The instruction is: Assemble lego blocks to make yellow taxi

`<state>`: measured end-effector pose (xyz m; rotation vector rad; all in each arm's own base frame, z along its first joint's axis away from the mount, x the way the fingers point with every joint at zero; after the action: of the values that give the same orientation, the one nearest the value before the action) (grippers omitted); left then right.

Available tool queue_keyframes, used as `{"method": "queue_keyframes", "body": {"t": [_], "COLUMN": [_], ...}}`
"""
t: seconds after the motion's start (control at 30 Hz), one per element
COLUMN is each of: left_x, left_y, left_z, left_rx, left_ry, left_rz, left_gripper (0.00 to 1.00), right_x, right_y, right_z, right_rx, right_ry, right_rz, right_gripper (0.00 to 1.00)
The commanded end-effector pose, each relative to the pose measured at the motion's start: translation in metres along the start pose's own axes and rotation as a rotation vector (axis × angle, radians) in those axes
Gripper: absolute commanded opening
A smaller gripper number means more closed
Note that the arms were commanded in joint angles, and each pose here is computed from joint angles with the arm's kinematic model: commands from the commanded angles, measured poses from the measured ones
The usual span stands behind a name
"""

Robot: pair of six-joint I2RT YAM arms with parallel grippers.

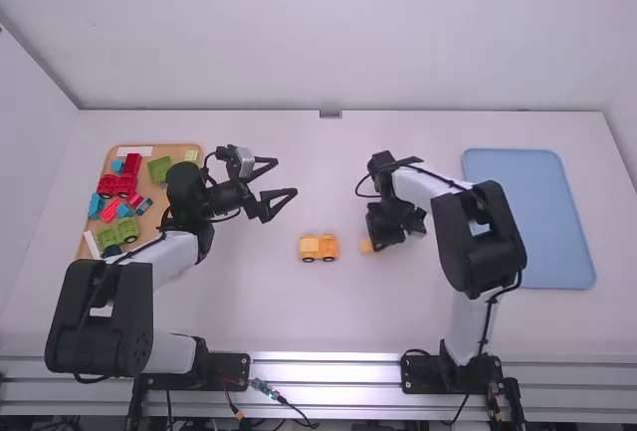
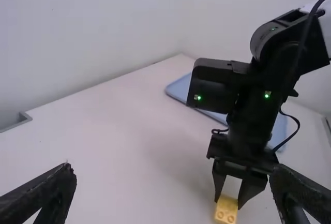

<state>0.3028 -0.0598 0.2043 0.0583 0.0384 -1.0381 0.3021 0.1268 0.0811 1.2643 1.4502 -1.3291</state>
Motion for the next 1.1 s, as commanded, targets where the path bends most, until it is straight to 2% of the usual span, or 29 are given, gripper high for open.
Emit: {"method": "queue_keyframes", "body": {"t": [0.0,0.07,0.37,0.4,0.43,0.47,0.5,0.57,0.7,0.8,1.07], "left_x": [0.002,0.002,0.002,0.002,0.002,0.002,0.002,0.002,0.002,0.002,0.002], "left_y": [0.003,0.003,0.003,0.003,0.002,0.002,0.002,0.002,0.002,0.002,0.002], "left_z": [0.007,0.007,0.007,0.007,0.007,0.007,0.007,0.007,0.007,0.007,0.006], "left_rx": [0.022,0.022,0.022,0.021,0.021,0.021,0.021,0.021,0.021,0.021,0.020], "left_ry": [-0.014,-0.014,-0.015,-0.014,-0.014,-0.014,-0.014,-0.014,-0.014,-0.014,-0.013], "left_rz": [-0.010,-0.010,-0.013,-0.013,-0.013,-0.013,-0.013,-0.014,-0.013,-0.014,-0.014], "left_gripper": [0.99,0.99,0.99,0.99,0.99,0.99,0.99,0.99,0.99,0.99,0.99], "right_x": [-0.001,-0.001,-0.003,-0.003,-0.003,-0.004,-0.004,-0.004,-0.004,-0.005,-0.009], "right_y": [-0.004,-0.004,-0.001,-0.001,-0.001,-0.001,-0.001,-0.001,0.000,0.001,0.005], "right_z": [0.006,0.005,0.012,0.012,0.012,0.012,0.011,0.010,0.012,0.013,0.018], "right_rx": [0.014,-0.016,-0.057,-0.054,-0.051,-0.051,-0.051,-0.053,-0.082,-0.097,-0.191], "right_ry": [-0.011,-0.006,0.019,0.031,0.042,0.047,0.053,0.061,0.073,0.107,0.207], "right_rz": [-0.015,-0.020,-0.020,-0.022,-0.026,-0.027,-0.028,-0.031,-0.024,-0.030,-0.025], "right_gripper": [0.28,0.34,0.42,0.58,0.66,0.67,0.77,0.88,0.90,0.99,0.99]}}
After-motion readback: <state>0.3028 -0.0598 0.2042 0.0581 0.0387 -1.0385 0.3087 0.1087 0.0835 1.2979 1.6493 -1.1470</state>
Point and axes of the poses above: each hand's point on the last joint's axis, 136 mm out from that joint toward the fingers, its own x axis out along the fingers, its own y axis along the line the jaws close on, z = x × y, the point moved 10 cm from there along -x, back along the fingers, and after that the axes turned 14 degrees about x, right-handed, at the moved point
